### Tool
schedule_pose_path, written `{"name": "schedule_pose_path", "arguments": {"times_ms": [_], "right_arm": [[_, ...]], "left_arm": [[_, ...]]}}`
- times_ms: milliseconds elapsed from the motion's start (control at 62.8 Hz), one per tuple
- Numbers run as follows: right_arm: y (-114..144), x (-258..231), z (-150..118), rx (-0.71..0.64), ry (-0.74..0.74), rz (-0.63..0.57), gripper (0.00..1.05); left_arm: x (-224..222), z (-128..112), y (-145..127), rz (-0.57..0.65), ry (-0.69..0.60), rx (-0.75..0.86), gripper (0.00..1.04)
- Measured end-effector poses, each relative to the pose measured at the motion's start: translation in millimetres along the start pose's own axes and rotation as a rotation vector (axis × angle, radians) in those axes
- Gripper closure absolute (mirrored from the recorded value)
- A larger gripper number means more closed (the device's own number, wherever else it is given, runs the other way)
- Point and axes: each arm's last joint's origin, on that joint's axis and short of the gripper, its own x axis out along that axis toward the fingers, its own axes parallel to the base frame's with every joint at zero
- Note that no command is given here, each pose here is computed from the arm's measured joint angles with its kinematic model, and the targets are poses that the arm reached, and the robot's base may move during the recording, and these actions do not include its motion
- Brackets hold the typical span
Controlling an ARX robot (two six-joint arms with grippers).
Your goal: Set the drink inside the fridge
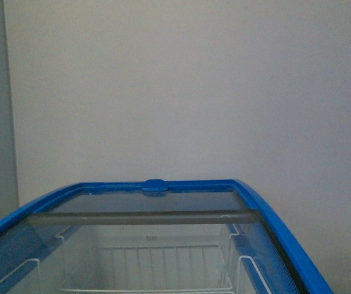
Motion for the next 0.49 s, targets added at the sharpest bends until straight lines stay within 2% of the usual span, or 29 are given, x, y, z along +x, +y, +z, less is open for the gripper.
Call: {"name": "schedule_pose_path", "arguments": {"times_ms": [96, 191, 494], "right_arm": [[0.0, 0.0, 0.0, 0.0, 0.0, 0.0, 0.68], [0.0, 0.0, 0.0, 0.0, 0.0, 0.0, 0.68], [0.0, 0.0, 0.0, 0.0, 0.0, 0.0, 0.68]], "left_arm": [[18.9, -7.6, 6.5, -0.081, -0.007, 0.152, 0.08], [32.8, -12.6, 12.2, -0.128, -0.014, 0.234, 0.08], [67.1, -32.2, 27.1, -0.188, 0.018, 0.334, 0.08]]}}
